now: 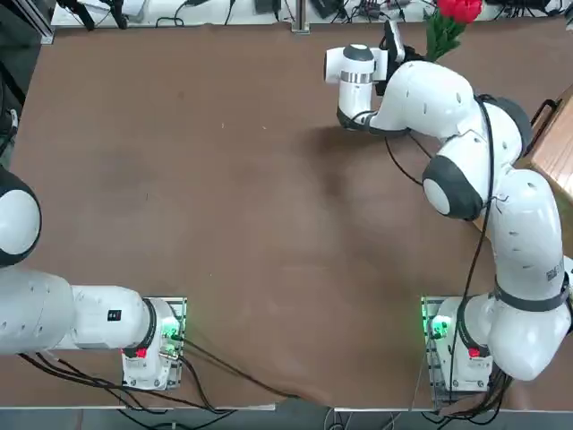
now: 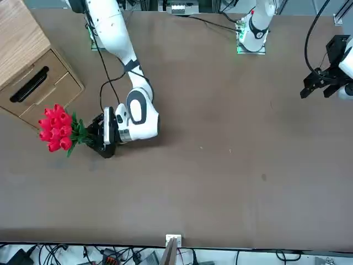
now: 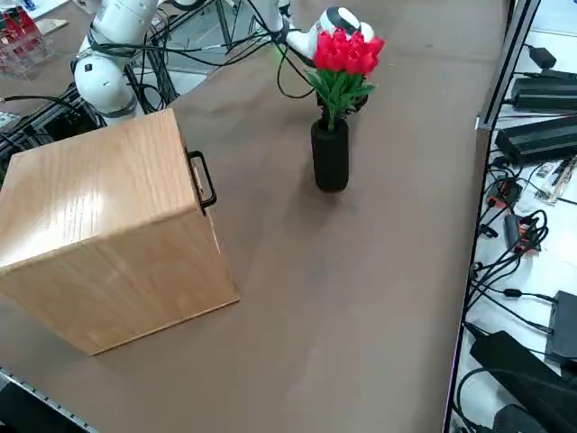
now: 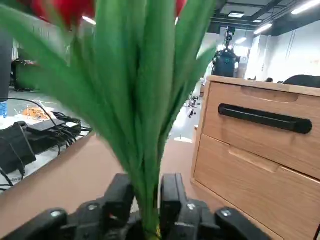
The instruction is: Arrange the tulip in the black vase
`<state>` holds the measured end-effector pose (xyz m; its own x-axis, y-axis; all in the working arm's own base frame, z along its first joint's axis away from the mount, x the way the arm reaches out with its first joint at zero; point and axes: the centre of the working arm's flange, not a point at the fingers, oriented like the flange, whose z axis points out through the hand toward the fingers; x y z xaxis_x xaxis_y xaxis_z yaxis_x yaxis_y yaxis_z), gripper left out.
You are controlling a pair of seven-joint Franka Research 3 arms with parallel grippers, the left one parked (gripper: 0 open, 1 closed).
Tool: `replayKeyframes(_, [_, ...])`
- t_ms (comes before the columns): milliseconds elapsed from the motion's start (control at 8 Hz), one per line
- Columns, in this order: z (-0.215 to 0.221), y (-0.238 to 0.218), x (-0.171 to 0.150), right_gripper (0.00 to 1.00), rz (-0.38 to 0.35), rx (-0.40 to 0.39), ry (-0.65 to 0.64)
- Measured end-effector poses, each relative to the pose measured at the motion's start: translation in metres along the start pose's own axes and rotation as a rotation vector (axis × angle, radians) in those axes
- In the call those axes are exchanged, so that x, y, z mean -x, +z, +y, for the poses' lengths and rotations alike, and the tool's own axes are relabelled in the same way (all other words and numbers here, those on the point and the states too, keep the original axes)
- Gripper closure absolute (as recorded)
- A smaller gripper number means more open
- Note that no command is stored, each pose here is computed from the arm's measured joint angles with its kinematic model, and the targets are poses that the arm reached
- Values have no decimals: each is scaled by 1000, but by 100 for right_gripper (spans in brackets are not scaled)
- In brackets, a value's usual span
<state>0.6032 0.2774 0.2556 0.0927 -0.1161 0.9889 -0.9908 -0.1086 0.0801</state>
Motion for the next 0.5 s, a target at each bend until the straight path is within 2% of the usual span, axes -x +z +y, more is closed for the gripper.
replayKeyframes(375, [5, -12, 3, 1, -20, -6, -5])
replayKeyframes(500, [7, -24, 0, 0, -30, -19, 6])
